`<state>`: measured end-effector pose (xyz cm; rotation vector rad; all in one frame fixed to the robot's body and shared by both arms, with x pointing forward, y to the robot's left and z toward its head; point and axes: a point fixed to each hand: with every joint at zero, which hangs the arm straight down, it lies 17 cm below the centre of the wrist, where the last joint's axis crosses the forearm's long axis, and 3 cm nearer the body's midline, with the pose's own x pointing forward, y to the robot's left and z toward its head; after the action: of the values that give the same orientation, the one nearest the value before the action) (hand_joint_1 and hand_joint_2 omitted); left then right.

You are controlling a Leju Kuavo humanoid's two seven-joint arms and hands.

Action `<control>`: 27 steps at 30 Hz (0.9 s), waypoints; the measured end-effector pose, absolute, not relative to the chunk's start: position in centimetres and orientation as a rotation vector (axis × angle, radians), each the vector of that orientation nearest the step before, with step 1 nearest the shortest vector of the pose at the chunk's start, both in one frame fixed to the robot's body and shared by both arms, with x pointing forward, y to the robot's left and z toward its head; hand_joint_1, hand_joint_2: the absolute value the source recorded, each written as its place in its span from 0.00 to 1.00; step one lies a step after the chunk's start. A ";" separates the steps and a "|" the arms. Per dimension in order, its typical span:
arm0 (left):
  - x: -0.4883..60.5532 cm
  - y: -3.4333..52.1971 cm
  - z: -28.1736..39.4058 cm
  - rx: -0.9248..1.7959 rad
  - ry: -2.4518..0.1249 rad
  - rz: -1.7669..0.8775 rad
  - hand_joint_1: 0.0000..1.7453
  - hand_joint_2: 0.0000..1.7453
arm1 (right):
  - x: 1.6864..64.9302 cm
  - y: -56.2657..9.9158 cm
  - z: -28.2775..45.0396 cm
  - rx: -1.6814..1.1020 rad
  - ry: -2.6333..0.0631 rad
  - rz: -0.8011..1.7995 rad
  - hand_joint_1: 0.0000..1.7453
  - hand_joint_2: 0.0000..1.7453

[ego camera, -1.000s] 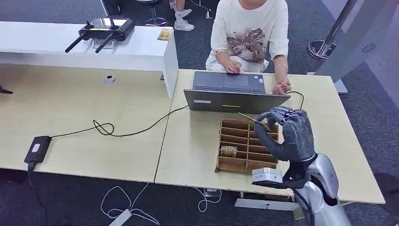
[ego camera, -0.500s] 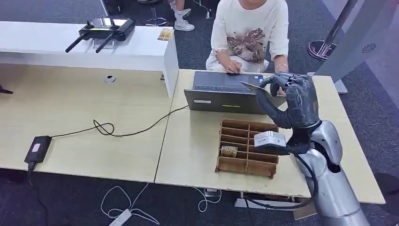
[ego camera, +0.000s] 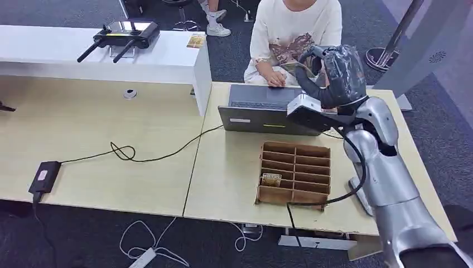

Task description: Pass the card to the sensor for recognition and then transmit it.

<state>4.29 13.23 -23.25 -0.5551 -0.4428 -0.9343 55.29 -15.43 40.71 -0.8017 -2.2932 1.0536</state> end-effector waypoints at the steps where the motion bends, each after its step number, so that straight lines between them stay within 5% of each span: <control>1: 4.3 13.2 -23.2 -0.556 -0.442 -0.934 0.00 1.00 | 55.8 -15.4 40.8 -0.796 -2.281 1.059 1.00 1.00; 23: 4.4 13.2 -23.0 -0.574 -0.434 -0.929 0.00 1.00 | 64.1 -14.3 42.4 -0.868 -2.010 1.146 1.00 1.00; 27: 7.3 19.0 -25.8 -0.300 -0.324 -0.564 0.00 1.00 | 65.1 -17.9 41.5 -0.882 -1.972 1.090 1.00 1.00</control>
<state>7.30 18.99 -25.78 -0.2998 -0.3243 -0.5635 65.09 -17.91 41.52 -0.8825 -1.9724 1.0901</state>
